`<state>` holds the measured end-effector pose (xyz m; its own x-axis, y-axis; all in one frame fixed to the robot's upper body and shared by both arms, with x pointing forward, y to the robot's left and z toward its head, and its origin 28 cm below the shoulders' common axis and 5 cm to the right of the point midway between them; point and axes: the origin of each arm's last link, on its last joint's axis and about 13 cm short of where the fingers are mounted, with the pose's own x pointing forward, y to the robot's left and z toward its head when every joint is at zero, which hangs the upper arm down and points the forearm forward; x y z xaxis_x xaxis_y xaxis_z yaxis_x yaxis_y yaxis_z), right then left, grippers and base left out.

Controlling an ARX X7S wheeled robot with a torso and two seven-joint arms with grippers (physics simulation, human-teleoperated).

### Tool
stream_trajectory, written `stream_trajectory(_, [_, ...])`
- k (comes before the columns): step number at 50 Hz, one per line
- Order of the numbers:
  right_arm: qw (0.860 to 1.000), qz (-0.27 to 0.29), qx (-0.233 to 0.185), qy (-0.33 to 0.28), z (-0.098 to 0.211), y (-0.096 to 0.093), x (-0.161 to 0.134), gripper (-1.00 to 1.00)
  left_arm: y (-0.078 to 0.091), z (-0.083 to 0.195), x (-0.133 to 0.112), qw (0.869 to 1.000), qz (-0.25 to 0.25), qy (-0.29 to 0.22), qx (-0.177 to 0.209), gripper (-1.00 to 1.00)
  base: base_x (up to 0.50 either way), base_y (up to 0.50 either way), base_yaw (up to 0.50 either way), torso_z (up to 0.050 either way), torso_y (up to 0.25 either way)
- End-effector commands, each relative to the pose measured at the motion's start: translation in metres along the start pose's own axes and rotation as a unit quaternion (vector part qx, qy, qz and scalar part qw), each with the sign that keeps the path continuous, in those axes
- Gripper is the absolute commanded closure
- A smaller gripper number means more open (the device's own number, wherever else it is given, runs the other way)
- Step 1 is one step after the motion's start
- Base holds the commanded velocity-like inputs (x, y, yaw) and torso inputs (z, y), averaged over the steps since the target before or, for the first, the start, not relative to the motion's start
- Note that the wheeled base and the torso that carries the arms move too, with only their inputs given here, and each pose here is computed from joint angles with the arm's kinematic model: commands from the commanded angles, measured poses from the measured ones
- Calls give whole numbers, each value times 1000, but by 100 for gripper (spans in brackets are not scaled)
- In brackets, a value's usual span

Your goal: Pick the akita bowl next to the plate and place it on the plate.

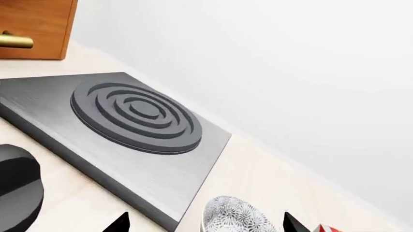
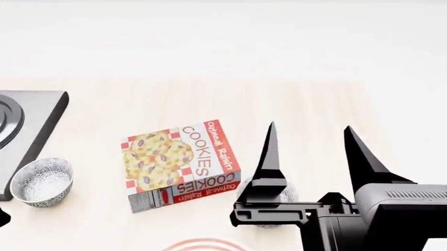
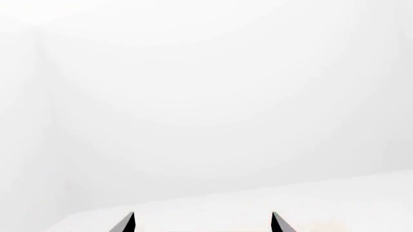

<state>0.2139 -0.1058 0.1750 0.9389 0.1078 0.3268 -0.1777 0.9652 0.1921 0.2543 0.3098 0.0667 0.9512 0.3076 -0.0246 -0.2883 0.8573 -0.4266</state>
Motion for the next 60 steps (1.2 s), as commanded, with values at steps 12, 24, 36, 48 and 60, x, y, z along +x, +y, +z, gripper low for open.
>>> stream_trajectory(12, [995, -27, -17, 92, -1, -1, 12, -100, 1, 0, 0, 1000, 1, 0, 2, -100, 48, 0, 0, 0, 0])
stream_trajectory(24, [977, -58, -72, 193, -10, -15, 46, -100, 1, -1, 0, 1000, 2, 0, 2, -100, 0, 0, 0, 0, 0])
stream_trajectory(36, [957, -67, -27, 283, -16, -22, 65, -100, 0, 1, -1, 1000, 3, 1, 1, -100, 0, 0, 0, 0, 0])
stream_trajectory(48, [938, -72, -45, 337, -28, -31, 83, -100, 0, 0, 0, 1000, 5, 2, -1, -100, 0, 0, 0, 0, 0])
stream_trajectory(60, [921, -73, -24, 381, -37, -38, 95, -100, 1, -1, 1, 1000, 7, 3, -1, -100, 0, 0, 0, 0, 0])
